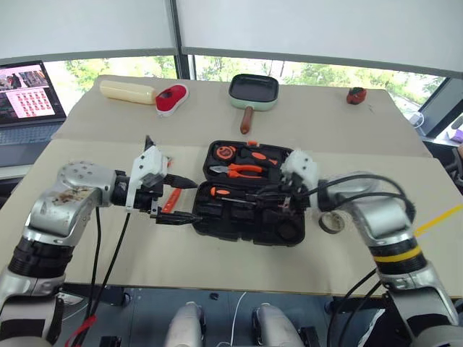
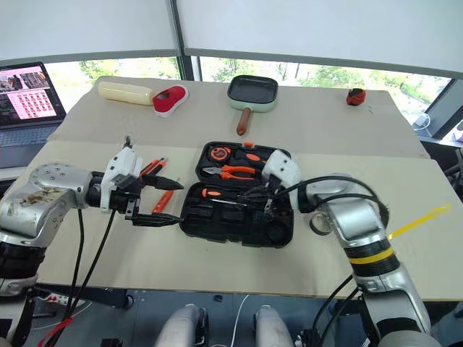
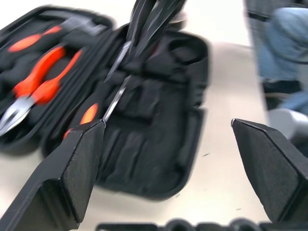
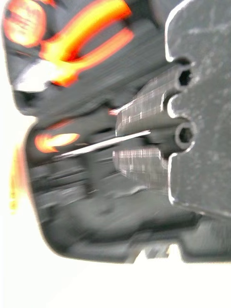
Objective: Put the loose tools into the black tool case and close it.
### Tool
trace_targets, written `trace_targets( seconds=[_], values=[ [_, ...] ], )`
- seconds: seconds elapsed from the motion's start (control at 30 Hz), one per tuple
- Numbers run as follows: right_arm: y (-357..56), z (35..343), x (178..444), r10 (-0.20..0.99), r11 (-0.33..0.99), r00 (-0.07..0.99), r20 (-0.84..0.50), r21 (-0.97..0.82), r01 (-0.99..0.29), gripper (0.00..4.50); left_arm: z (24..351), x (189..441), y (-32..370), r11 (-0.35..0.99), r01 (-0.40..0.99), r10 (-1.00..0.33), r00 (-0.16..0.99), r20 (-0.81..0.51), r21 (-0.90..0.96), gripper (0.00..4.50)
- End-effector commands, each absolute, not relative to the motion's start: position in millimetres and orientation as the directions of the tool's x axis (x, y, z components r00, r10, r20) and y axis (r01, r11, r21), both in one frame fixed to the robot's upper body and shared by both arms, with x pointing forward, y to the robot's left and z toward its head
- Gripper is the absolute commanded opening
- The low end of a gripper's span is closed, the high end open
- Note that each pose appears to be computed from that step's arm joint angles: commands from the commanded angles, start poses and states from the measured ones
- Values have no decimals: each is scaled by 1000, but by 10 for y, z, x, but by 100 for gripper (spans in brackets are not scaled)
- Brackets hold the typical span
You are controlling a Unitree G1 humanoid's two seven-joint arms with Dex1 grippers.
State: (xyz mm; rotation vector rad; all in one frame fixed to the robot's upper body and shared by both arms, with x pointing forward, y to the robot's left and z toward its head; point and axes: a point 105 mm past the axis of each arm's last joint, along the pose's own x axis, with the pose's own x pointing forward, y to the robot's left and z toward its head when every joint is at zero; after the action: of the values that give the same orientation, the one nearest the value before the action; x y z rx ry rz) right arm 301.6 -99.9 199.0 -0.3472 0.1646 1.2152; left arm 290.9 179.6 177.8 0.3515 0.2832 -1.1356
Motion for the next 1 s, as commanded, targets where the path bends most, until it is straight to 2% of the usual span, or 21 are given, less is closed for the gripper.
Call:
trace_targets(
  seconds=[0.03, 0.17, 0.2, 0.23, 0.3, 0.4, 0.53, 0.73, 1.0],
  values=[
    [-1046, 2287, 2634, 937, 211, 255, -237, -198, -957, 251, 1797, 2733, 2334, 626, 761, -662, 634, -399, 171, 450],
    [-1060, 2221, 2521, 936, 205, 249, -247, -187, -961, 383, 1546, 2396, 2751, 793, 591, -475, 752, -457, 149, 450],
    [-1057, 2202, 2499, 937, 203, 246, -248, -186, -961, 430, 1481, 2311, 2814, 823, 551, -434, 768, -471, 140, 450],
    [-1048, 2191, 2487, 938, 202, 244, -246, -185, -962, 447, 1436, 2245, 2851, 841, 523, -405, 778, -480, 137, 450],
    [-1027, 2194, 2482, 940, 205, 247, -234, -188, -961, 447, 1388, 2165, 2792, 850, 512, -396, 776, -491, 125, 450],
    [-1005, 2221, 2489, 942, 213, 254, -218, -194, -958, 447, 1403, 2223, 2645, 844, 527, -415, 763, -495, 105, 450],
    [-991, 2231, 2449, 940, 224, 267, -210, -209, -952, 447, 1504, 2462, 2486, 837, 538, -418, 745, -520, 98, 450],
    [-964, 2204, 2349, 932, 270, 315, -179, -237, -933, 447, 1625, 2902, 2304, 856, 512, -346, 674, -653, 75, 450],
    [-872, 2159, 2259, 922, 330, 365, -128, -232, -915, 447, 1593, 3415, 1970, 859, 508, -294, 595, -748, 67, 450]
  ],
)
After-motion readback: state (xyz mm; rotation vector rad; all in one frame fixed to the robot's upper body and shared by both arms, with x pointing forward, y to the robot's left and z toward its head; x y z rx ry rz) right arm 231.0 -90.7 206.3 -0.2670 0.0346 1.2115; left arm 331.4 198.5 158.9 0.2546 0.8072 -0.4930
